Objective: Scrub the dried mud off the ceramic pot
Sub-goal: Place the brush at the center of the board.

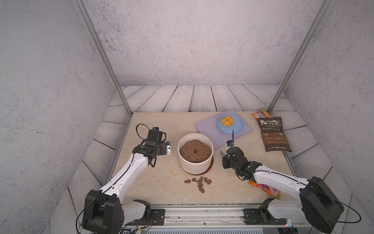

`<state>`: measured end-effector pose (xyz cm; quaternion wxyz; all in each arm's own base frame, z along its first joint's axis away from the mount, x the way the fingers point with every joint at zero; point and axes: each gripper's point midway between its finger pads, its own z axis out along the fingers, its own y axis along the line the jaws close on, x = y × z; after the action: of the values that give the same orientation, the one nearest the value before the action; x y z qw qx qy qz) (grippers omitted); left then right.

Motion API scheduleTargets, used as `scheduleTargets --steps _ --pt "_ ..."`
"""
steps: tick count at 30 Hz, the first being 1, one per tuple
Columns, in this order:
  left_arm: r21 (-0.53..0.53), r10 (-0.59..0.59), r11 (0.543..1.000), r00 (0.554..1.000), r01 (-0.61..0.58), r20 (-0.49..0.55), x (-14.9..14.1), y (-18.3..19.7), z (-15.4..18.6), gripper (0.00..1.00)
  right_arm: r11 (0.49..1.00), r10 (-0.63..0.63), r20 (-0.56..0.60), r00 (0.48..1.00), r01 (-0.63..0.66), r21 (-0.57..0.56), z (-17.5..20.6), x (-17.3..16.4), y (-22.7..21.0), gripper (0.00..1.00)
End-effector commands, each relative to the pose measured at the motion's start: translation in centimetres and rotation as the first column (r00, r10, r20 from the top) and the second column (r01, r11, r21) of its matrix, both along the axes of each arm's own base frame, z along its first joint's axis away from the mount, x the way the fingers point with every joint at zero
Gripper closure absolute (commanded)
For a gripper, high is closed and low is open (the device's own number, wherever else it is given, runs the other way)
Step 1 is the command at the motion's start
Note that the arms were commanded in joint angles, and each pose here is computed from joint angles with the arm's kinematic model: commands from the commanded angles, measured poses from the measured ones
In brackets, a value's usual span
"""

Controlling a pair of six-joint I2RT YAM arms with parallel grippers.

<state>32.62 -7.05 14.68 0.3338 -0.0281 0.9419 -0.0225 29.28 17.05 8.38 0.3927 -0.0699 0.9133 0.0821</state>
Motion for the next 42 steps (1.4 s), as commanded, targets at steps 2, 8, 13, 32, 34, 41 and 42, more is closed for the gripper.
scheduleTargets --steps 2,8,13,32,34,41,42 --pt "-0.031 0.009 0.999 1.0 -0.008 0.027 0.6 -0.2 0.0 0.02 0.992 -0.065 0.029 0.998 0.061 0.111 0.2 0.6 0.4 0.98" --pt "-0.048 -0.032 0.998 0.999 0.032 0.0 1.2 -1.0 -0.3 0.02 0.977 -0.104 -0.016 0.994 0.106 0.185 -1.5 0.0 0.4 0.93" --pt "-0.067 -0.045 0.997 0.999 0.045 -0.009 1.2 -1.3 -0.5 0.02 0.937 -0.185 -0.059 0.981 0.194 0.291 -2.4 -0.4 0.0 0.91" --pt "-0.106 -0.071 0.992 0.995 0.064 -0.069 0.9 -1.7 -2.4 0.02 0.854 -0.243 -0.182 0.953 0.3 0.425 -4.7 -2.0 0.1 0.68" --pt "-0.102 -0.074 0.993 0.994 0.065 -0.081 0.9 -1.6 -2.7 0.02 0.86 -0.238 -0.176 0.955 0.292 0.419 -4.6 -2.0 0.1 0.67" --pt "-0.059 -0.022 0.998 0.996 0.017 -0.082 1.2 0.7 -2.8 0.02 0.935 -0.202 -0.095 0.975 0.221 0.278 -2.2 -1.4 -1.1 0.51" --pt "-0.05 -0.014 0.999 0.997 0.01 -0.076 1.3 1.2 -2.7 0.02 0.946 -0.194 -0.077 0.978 0.208 0.249 -1.5 -1.2 -1.5 0.47"
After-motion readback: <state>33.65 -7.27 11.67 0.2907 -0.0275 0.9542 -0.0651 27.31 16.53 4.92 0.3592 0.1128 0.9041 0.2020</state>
